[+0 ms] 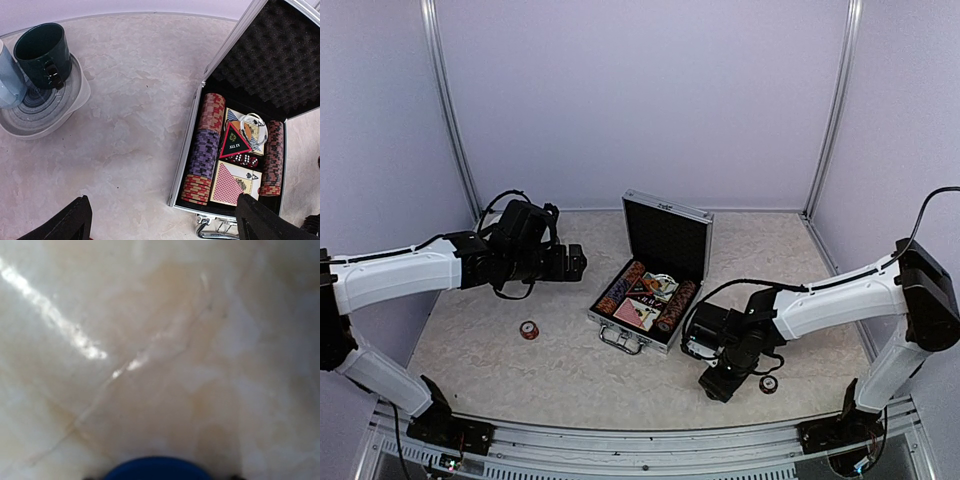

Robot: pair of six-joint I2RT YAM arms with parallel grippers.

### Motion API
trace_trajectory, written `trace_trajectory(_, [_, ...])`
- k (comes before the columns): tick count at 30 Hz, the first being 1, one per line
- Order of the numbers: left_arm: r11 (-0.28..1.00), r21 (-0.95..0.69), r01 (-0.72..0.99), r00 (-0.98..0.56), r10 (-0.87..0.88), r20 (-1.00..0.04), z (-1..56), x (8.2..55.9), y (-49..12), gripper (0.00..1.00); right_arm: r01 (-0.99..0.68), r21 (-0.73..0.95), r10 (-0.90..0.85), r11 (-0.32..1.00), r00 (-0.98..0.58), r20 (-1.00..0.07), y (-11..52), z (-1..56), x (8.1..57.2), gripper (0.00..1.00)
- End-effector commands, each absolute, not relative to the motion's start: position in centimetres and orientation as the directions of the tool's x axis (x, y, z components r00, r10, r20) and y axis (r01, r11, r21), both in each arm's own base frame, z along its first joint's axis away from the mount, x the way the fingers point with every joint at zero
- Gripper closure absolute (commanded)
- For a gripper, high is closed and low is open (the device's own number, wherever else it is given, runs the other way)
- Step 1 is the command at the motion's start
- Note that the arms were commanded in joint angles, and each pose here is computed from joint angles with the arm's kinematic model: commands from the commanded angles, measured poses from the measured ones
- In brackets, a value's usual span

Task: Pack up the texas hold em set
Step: Pick up the small blind button from the center of the board.

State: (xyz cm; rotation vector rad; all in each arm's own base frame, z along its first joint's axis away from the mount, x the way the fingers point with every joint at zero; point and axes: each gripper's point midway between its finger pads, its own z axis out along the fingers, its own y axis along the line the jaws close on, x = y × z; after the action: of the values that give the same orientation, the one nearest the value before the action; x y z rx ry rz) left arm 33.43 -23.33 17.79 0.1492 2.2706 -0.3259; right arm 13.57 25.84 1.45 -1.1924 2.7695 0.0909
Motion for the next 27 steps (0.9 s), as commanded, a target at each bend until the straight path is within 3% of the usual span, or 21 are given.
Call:
trace_trajectory(1, [0.957,-0.192,0.216,-0.638,-0.011,-0.77,18.7,33.5,-23.5,0.01,-0.717,0.016,-0.715,0.697,-0.696,-0.063,24.2,0.5,12.3,0.42])
trace_trajectory(9, [0.958,-0.19,0.214,-0.639,-0.01,-0.769,18.6,33.5,-23.4,0.01,-0.704,-0.006,-0.704,0.71,-0.71,-0.024,22.9,0.3,11.8,0.38])
trace_trajectory(27, [0.96,-0.187,0.21,-0.637,-0.011,-0.771,18.6,33.5,-23.2,0.01,-0.707,-0.014,-0.704,0.707,-0.703,-0.1,24.2,0.8,13.1,0.51])
